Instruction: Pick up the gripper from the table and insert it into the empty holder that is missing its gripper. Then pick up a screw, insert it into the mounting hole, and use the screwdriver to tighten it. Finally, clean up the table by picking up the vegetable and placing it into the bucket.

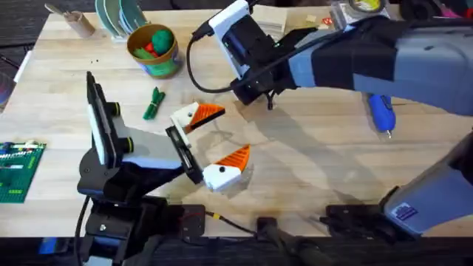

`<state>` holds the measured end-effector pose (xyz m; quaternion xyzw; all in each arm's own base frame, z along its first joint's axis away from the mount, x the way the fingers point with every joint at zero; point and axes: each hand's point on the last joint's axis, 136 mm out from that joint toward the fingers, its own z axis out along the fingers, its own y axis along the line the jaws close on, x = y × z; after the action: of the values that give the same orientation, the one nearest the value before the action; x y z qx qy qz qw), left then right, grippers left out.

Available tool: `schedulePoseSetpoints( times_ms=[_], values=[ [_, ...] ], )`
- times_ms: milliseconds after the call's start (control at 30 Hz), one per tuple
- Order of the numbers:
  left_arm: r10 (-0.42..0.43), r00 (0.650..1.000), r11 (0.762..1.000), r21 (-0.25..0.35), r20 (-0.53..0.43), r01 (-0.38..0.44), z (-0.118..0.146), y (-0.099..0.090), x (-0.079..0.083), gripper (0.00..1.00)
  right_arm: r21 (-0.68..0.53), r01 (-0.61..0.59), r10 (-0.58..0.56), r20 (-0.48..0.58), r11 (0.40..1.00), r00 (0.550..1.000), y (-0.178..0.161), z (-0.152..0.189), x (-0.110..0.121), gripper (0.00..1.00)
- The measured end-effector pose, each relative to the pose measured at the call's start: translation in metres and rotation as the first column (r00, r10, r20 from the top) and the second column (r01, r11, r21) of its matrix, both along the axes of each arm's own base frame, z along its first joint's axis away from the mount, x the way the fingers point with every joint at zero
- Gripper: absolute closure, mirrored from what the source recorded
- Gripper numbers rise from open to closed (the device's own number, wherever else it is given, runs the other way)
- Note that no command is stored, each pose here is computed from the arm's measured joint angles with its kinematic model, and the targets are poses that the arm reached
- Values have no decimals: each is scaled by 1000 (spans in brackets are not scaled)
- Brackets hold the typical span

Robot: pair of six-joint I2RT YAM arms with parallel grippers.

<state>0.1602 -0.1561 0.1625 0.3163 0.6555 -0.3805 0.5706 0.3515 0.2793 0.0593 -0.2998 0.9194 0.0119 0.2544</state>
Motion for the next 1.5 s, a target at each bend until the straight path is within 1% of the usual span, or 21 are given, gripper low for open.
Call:
schedulePoseSetpoints(
  times_ms=[233, 367, 467, 633, 900, 1233, 1500],
  values=[
    [0, 1000, 1000, 0, 0, 0, 0, 0, 0, 8, -6, -7, 7, -2, 1000, 1000, 1, 7, 1, 656],
    [0, 1000, 1000, 0, 0, 0, 0, 0, 0, 8, 15, -10, 10, 23, 1000, 1000, 8, 19, 8, 645],
    [0, 1000, 1000, 0, 0, 0, 0, 0, 0, 8, 16, -14, 14, 27, 1000, 1000, 9, 21, 10, 625],
    [0, 1000, 1000, 0, 0, 0, 0, 0, 0, 8, 7, -20, 20, 18, 1000, 1000, 8, 20, 7, 630],
    [0, 1000, 1000, 0, 0, 0, 0, 0, 0, 7, -29, -21, 20, -22, 999, 1000, 6, -4, 6, 714],
    [0, 1000, 1000, 0, 0, 0, 0, 0, 0, 8, -10, -21, 21, -1, 1000, 1000, 11, -1, 11, 716],
    [0, 1000, 1000, 0, 0, 0, 0, 0, 0, 8, 1, -21, 21, 12, 1000, 1000, 13, 1, 13, 740]
  ],
)
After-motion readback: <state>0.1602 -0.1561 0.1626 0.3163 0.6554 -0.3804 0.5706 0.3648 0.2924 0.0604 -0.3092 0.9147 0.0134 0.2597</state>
